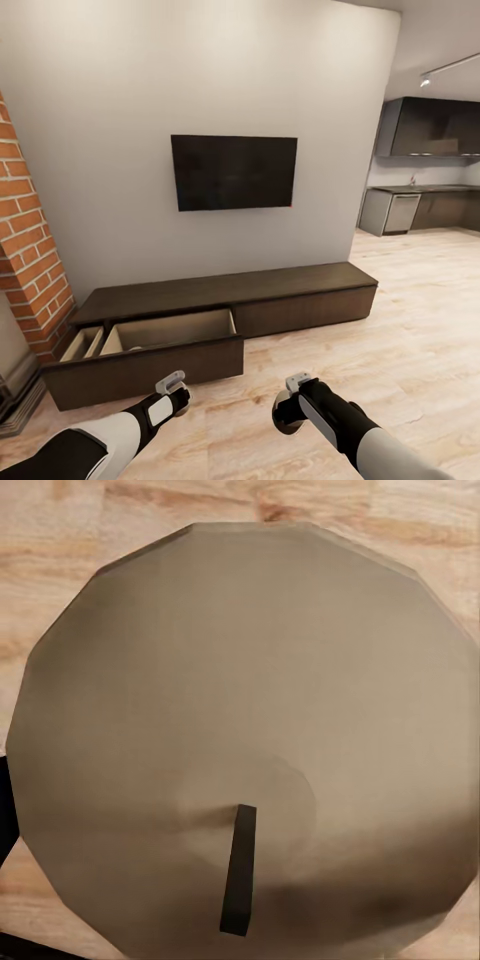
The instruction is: Place each of the two pumpkins and all three candles from the living room inside a cabinet in the living room (use any cabinet), then make sure every cabinet is closed, and position the cauldron so it is next to a table in the living room.
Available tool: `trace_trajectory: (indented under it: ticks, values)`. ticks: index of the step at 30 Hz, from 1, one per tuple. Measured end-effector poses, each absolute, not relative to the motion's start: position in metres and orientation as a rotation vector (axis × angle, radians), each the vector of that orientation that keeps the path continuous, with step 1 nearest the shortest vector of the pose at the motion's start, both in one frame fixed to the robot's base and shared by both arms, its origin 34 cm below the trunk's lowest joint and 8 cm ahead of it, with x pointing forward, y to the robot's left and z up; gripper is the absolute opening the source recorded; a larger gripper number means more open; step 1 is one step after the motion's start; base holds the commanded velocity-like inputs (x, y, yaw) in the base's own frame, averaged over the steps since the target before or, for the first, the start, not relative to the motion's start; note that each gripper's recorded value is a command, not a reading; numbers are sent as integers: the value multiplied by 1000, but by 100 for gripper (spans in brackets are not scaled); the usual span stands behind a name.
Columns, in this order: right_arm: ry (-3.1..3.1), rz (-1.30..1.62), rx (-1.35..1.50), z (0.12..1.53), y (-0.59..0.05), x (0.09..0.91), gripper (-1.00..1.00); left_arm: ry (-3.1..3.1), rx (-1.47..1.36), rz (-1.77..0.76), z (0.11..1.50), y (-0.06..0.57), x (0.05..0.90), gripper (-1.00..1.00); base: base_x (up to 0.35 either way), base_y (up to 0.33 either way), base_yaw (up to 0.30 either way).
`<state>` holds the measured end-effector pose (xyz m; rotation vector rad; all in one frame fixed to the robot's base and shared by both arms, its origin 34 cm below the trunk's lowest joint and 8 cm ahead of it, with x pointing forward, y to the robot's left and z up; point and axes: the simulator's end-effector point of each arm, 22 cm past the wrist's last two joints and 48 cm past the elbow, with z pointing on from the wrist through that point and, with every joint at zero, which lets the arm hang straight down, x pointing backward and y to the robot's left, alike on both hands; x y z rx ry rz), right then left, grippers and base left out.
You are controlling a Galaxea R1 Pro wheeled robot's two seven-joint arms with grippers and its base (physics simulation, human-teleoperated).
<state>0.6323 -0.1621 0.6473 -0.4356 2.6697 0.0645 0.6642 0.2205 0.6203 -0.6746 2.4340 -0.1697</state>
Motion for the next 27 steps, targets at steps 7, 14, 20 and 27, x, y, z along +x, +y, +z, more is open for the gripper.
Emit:
trace_trajectory:
  ticks: [7,14,20,27]
  values:
    - [2670,66,-435,647,-162,632,-100,2435,-674,-169,620,221,664,-100,213,210,292]
    - [2668,67,-435,648,-161,632,-100,2433,-674,-170,621,220,664,-100,223,235,281]
    - [2662,65,-435,651,-161,633,-100,2427,-672,-171,624,220,665,-100,224,250,226]
    - [2659,63,-435,653,-162,634,-100,2424,-670,-172,626,220,666,-100,142,157,101]
